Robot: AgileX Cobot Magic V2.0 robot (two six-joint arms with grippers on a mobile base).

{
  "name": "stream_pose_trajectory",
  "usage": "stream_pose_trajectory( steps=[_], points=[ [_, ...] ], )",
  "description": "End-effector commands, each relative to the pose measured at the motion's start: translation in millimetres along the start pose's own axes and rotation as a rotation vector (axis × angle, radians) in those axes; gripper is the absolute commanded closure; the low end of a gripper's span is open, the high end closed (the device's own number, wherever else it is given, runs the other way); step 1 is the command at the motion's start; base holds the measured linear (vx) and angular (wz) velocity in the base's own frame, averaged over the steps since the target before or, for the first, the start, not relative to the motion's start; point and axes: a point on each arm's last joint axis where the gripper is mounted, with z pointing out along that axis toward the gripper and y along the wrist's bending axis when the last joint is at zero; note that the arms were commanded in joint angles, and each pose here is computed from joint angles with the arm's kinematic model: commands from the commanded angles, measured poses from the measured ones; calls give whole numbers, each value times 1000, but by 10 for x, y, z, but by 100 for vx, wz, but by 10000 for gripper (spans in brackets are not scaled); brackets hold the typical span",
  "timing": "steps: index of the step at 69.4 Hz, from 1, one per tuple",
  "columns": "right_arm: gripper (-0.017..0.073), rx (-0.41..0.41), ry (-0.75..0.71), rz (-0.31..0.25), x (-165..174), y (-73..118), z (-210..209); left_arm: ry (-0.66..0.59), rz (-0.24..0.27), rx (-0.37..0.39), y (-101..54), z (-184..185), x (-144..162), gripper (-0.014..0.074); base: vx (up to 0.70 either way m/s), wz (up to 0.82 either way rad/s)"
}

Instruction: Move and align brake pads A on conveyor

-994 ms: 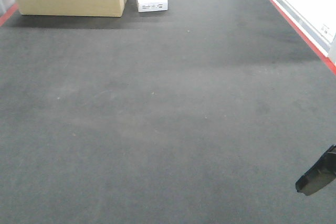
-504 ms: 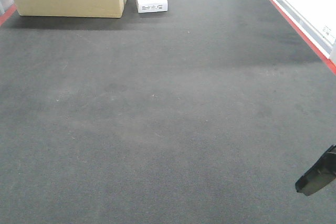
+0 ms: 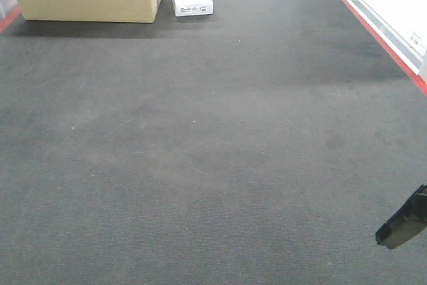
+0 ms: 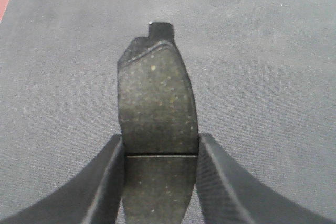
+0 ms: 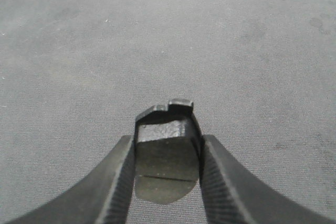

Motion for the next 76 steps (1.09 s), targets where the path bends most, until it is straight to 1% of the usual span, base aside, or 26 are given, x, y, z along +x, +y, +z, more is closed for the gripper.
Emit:
stream_pose_trajectory(
  steps=[1,37,50,55,65,76],
  points=[
    [571,-14,-113,-10,-155,27,-63,-99,-1,3,2,-41,-120,599,0,0],
    [571,-14,-118,-10,-159,28,-63,-99,-1,3,2,-41,-120,599,0,0],
    [569,-20,-173,-12,-208,34,-70,-99,-2,3,2,-41,-120,599,0,0],
    [570,-14,-139,-6,-203,30,-20,-99,-2,3,2,-41,-120,599,0,0],
    [570,11,2,2,-181,12,213,-99,-2,3,2,-41,-120,599,0,0],
    [567,30,88,8,-210,-1,439,-99,-2,3,2,-41,-120,599,0,0]
  ],
)
